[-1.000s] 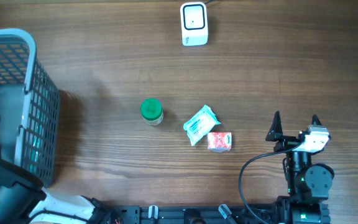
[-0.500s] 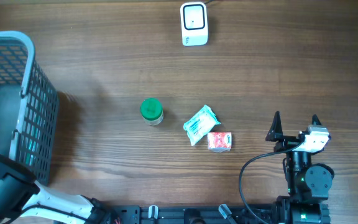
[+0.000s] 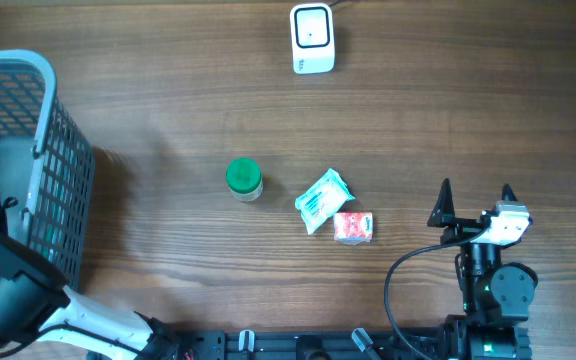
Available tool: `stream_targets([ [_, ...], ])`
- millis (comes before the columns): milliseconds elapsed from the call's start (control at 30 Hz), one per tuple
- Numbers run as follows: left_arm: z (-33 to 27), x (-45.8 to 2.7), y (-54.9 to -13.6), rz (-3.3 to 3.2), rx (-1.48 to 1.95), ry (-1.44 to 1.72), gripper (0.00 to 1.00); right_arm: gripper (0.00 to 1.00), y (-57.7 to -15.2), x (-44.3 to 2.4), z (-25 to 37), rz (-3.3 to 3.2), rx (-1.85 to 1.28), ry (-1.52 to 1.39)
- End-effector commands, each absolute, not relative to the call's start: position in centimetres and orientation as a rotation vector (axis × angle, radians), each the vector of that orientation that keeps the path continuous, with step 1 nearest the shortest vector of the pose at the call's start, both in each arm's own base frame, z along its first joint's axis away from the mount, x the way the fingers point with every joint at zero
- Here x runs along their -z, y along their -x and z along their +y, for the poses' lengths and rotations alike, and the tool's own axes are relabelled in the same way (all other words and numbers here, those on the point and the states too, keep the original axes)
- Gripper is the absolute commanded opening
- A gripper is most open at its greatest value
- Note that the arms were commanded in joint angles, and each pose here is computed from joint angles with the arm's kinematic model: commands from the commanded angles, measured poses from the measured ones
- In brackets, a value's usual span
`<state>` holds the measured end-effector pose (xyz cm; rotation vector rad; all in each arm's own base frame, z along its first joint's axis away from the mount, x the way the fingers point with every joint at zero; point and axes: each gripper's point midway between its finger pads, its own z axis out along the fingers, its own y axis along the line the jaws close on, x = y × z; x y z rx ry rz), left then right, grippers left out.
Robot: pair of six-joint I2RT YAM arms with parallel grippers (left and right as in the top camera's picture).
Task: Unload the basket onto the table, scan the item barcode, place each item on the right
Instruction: 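Reach the left gripper toward the white-green box in the basket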
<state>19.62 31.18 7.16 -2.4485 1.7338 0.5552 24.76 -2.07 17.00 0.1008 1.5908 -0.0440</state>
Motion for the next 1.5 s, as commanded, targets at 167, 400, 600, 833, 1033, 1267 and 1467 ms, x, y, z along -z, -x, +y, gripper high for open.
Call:
stream_targets([
  [167, 34.8, -10.8, -15.3, 1.479, -1.112, 2.327, 0.04, 1.00, -24.8, -17.1, -2.1, 1.586, 0.049, -0.090],
  [400, 36.2, -11.3, -15.8, 1.386, -1.137, 2.271, 0.04, 1.00, -24.8, -17.1, -2.1, 1.586, 0.049, -0.091],
  [600, 36.4, -9.6, -15.9, 1.357, -1.116, 2.260, 0.04, 1.00, -24.8, -17.1, -2.1, 1.586, 0.049, -0.090],
  [833, 35.0, -6.0, -15.4, 1.386, -1.060, 2.287, 0.04, 1.00, -24.8, -17.1, -2.1, 1.586, 0.049, -0.090],
  [1033, 32.4, -2.9, -18.7, 1.516, -0.682, 2.399, 0.04, 1.00, -24.8, -17.1, -2.1, 1.586, 0.048, -0.091],
  [1267, 28.6, -2.2, -23.8, 1.692, -0.529, 2.307, 0.04, 1.00, -24.8, -17.1, -2.1, 1.586, 0.049, -0.090],
  [1467, 28.6, -3.9, -25.5, 1.688, -0.529, 2.232, 0.04, 0.99, -24.8, -17.1, -2.1, 1.586, 0.049, -0.090],
])
